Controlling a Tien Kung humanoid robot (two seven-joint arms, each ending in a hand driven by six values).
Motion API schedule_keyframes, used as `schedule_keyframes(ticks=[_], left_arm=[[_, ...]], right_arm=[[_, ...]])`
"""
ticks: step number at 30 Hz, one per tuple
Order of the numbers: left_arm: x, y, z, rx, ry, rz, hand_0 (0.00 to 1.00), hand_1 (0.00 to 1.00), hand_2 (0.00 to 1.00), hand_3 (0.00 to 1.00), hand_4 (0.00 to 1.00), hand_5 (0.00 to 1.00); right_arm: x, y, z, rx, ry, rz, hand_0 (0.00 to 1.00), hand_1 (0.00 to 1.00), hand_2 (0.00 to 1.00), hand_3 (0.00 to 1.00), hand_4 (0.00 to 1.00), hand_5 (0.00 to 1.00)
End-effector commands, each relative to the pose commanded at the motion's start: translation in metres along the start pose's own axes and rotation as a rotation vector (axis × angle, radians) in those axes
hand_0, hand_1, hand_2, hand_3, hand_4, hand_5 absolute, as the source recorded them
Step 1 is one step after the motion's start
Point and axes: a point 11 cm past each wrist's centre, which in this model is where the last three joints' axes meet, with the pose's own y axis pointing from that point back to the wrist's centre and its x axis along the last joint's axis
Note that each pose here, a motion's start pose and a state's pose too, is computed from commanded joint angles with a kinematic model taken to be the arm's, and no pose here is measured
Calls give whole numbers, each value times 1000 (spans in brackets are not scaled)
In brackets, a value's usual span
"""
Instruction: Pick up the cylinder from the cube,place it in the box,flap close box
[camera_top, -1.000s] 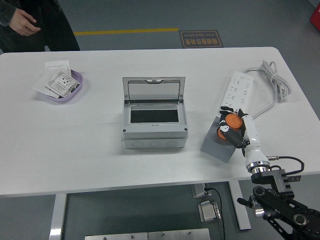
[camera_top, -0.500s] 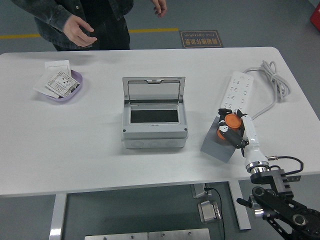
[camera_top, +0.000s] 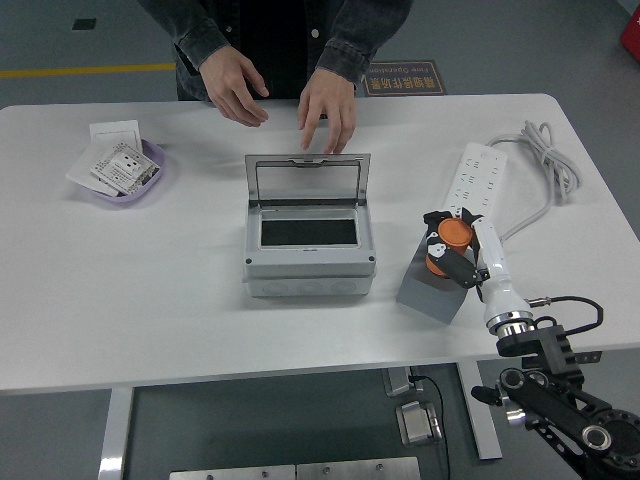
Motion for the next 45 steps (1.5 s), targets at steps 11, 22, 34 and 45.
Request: schedule_keyframes(ticks=[11,22,34,45], left_arm=[[3,0,-1,9,-2,5,597,646,555,582,597,265],[4,0,-2,19,-3,8,597,646,556,582,607,273],[9,0,-4,32,-6,16,597,645,556,581,611,275],[8,0,-2,31,-13,15,597,645,555,581,613,271]], right_arm=[[-1,-29,-43,90,198,-32,577,347,513,415,232,2],[-43,-55,-78,147,462,-136,236,241,497,400,217,2],[-93,-79,-94,102,712,-281,170,200,485,387,233,2],[-144,-72,-105,169,785,-401,160,192,480,390,251,2]])
